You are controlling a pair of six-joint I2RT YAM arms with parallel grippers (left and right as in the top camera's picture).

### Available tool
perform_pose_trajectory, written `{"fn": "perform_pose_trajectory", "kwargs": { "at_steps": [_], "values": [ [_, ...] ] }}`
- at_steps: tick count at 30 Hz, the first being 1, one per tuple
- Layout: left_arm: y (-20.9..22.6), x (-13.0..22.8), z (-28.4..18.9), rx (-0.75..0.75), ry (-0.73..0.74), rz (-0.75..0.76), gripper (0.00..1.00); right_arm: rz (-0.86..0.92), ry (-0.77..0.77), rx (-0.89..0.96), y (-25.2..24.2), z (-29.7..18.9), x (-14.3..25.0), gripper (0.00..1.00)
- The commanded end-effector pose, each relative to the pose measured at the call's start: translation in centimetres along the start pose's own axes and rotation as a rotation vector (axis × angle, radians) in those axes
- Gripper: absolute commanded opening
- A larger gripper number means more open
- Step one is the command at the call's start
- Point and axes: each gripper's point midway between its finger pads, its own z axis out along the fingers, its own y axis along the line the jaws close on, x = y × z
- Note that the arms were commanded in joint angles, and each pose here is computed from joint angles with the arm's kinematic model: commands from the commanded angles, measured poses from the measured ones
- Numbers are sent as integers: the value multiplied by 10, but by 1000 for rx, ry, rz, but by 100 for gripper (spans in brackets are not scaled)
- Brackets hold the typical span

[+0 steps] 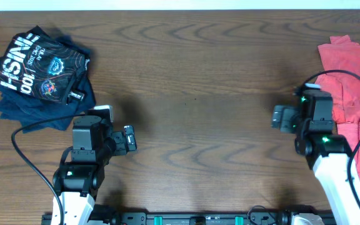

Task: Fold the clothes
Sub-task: 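Reach the right gripper to the red shirt and grasp its edge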

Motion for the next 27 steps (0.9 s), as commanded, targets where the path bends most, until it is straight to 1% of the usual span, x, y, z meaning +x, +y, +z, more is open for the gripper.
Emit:
{"fn": "perform_pose_trajectory", "kwargs": {
  "at_steps": [1, 3, 5, 7, 9, 11, 12, 15, 19, 20, 21, 22, 24, 25, 26, 27],
  "values": [
    [-3, -10, -5, 15, -24, -11, 98, 228, -18, 344, -77, 3, -3, 99],
    [-4, -10, -5, 16, -25, -10, 98, 342, -28, 445, -111, 6, 0, 99],
    [-4, -10, -5, 16, -25, -10, 98, 420, -33, 474, -133, 10, 1, 96],
    [-4, -10, -5, 16, -25, -11, 98, 544, -35, 493, -156, 18, 7, 95],
    [-4, -10, -5, 16, -25, -11, 98, 608, -36, 501, -172, 27, 12, 95],
    [-4, -10, -5, 16, -25, -10, 98, 646, -20, 517, -187, 35, 20, 95],
    [-4, -10, -5, 16, -25, -10, 98, 666, 7, 541, -196, 39, 30, 95],
    [-4, -10, -5, 16, -25, -10, 98, 672, 67, 575, -211, 47, 48, 93],
    [-4, -10, -5, 16, -25, -10, 98, 693, 124, 598, -223, 54, 68, 86],
    [-4, -10, -5, 16, -25, -10, 98, 702, 134, 596, -224, 56, 71, 81],
    [-3, -10, -5, 15, -25, -10, 98, 710, 140, 595, -226, 57, 74, 73],
    [-4, -10, -5, 16, -25, -10, 98, 717, 143, 590, -227, 58, 76, 61],
    [-3, -10, -5, 15, -25, -10, 98, 726, 136, 576, -227, 59, 74, 25],
    [-4, -10, -5, 16, -25, -10, 98, 729, 123, 565, -227, 60, 71, 10],
    [-3, -10, -5, 15, -25, -10, 98, 730, 117, 558, -226, 61, 70, 4],
    [-3, -10, -5, 15, -25, -11, 98, 727, 114, 548, -225, 62, 68, 1]
  ]
}}
